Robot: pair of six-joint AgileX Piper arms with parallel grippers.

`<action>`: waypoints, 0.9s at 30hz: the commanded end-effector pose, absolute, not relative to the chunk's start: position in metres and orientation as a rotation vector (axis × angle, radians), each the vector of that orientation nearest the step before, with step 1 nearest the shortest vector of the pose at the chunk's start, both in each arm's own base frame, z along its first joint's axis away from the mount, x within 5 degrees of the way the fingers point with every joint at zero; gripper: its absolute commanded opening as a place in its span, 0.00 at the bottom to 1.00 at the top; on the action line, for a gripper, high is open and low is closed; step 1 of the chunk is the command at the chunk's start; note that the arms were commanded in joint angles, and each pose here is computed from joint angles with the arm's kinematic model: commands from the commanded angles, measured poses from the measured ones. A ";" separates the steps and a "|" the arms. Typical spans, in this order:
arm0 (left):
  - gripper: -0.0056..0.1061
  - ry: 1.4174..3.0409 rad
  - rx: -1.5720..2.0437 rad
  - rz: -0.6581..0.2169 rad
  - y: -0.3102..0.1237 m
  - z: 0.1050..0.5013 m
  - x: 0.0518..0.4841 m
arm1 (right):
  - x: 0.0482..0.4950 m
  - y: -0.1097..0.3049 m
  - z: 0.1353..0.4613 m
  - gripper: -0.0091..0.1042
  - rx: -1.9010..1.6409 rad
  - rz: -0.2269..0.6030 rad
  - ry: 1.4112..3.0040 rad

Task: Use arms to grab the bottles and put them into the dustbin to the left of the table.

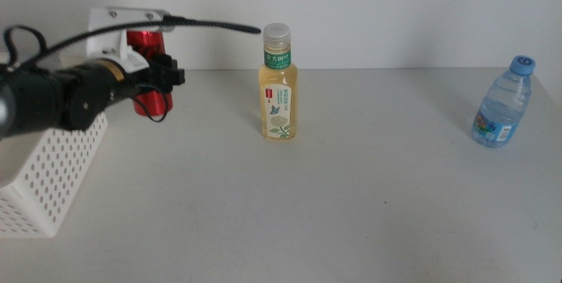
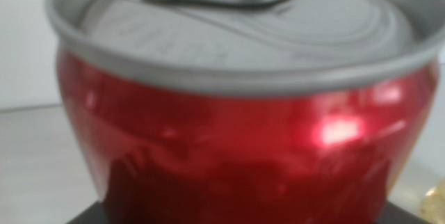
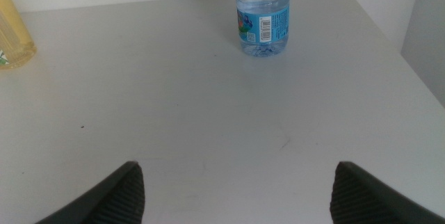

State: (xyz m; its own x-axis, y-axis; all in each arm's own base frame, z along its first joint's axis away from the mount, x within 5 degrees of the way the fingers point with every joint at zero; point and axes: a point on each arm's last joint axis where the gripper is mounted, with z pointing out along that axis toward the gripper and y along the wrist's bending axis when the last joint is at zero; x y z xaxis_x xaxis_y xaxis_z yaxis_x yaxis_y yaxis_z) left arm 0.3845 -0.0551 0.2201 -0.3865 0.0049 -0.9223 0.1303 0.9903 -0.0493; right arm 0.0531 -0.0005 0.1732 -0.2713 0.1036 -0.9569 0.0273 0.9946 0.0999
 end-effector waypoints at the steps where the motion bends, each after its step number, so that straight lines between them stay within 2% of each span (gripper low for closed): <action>1: 0.05 1.824 0.108 -0.129 -0.054 0.297 0.377 | 0.053 -0.001 0.182 0.91 0.082 0.063 1.759; 7: 0.05 2.095 0.156 -0.007 -0.028 0.369 0.363 | 0.053 -0.001 0.182 0.91 0.082 0.063 1.759; 13: 0.04 2.351 0.177 0.111 0.035 0.392 0.352 | 0.053 -0.001 0.182 0.91 0.082 0.063 1.759; 20: 0.04 2.524 0.105 0.149 0.087 0.381 0.349 | 0.053 -0.001 0.182 0.91 0.082 0.063 1.760; 27: 0.04 2.683 0.078 0.151 0.109 0.329 0.374 | 0.053 -0.001 0.182 0.91 0.082 0.063 1.760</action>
